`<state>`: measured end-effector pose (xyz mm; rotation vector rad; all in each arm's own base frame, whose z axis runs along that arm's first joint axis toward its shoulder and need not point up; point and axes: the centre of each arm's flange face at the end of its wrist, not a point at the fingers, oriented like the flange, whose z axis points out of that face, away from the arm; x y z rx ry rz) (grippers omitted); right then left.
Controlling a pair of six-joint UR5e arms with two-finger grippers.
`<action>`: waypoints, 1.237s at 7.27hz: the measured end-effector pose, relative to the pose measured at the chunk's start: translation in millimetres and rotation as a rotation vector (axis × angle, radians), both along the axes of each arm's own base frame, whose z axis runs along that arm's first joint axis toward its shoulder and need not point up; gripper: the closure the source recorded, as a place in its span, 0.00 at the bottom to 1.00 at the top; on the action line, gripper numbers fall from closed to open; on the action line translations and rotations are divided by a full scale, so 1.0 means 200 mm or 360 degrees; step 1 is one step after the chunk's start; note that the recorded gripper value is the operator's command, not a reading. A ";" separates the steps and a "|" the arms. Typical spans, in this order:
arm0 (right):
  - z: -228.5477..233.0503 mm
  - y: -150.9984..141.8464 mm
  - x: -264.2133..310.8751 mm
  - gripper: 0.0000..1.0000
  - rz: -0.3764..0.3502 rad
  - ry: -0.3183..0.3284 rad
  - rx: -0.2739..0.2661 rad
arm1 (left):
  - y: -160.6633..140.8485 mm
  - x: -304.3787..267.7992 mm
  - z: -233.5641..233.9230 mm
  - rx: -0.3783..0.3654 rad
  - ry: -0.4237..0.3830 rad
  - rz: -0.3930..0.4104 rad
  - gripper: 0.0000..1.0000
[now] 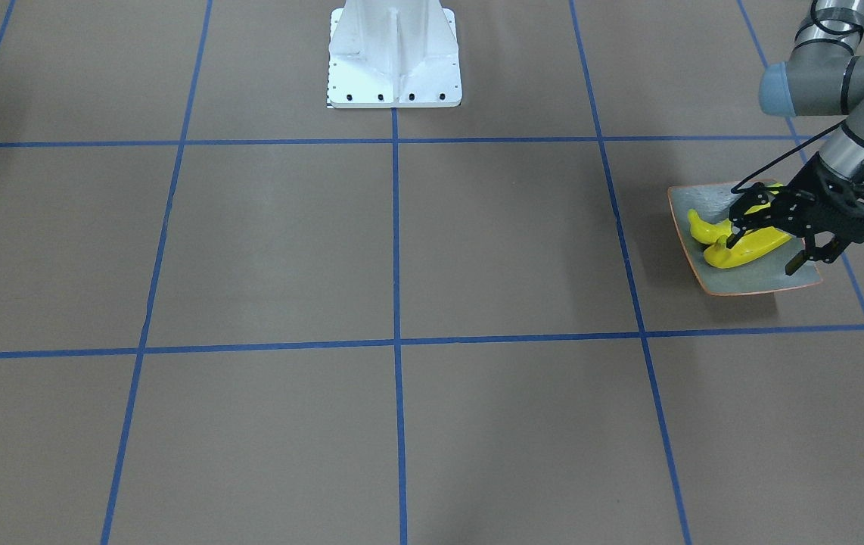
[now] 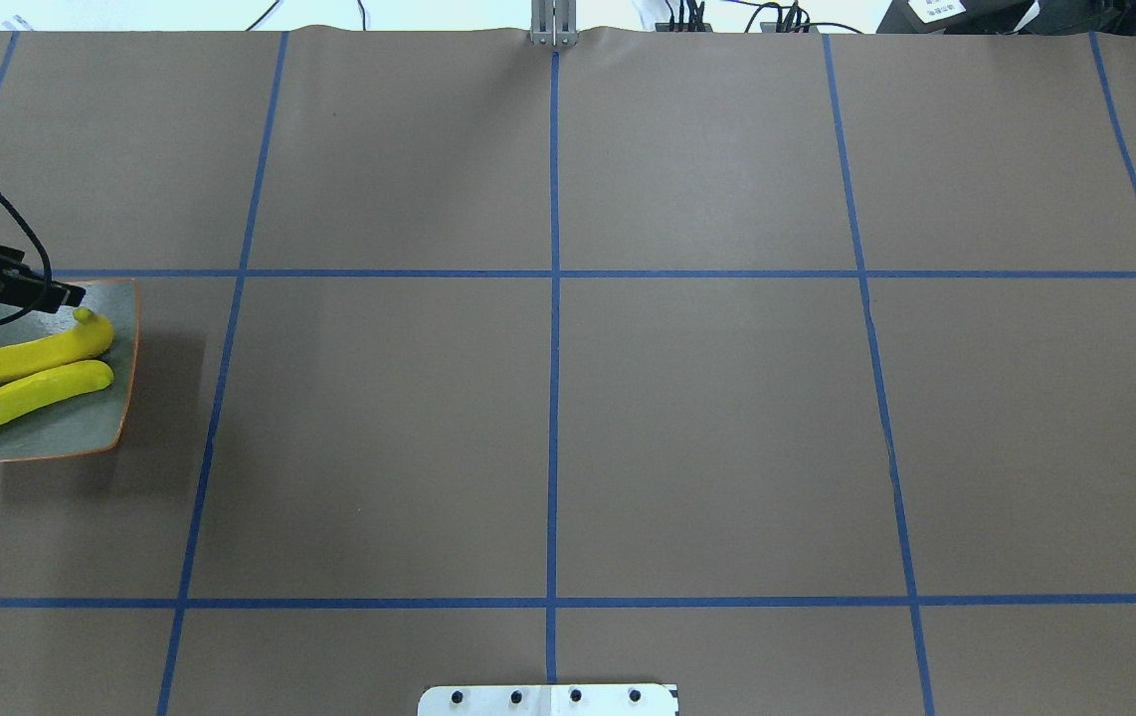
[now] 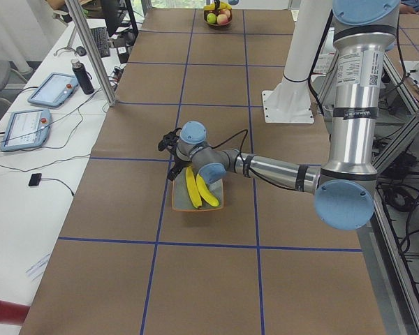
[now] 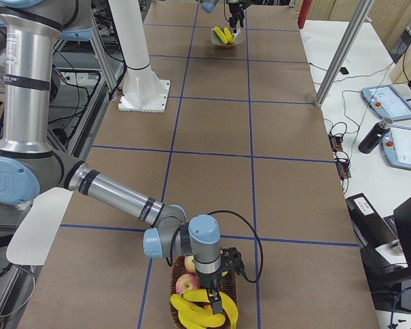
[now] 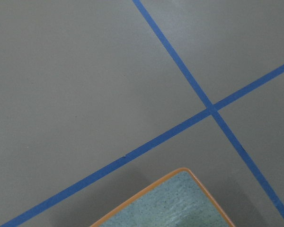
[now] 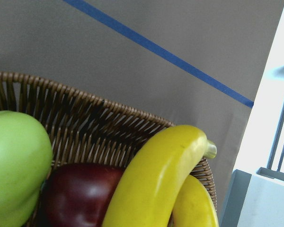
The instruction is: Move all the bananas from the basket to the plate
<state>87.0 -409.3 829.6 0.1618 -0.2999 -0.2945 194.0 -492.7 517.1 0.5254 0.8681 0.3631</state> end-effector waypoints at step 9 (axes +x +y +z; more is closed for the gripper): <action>-0.04 0.02 -0.04 1.00 -0.0073 0.0009 0.0080 | 0.01 -0.01 0.00 0.0007 0.0024 -0.0016 0.00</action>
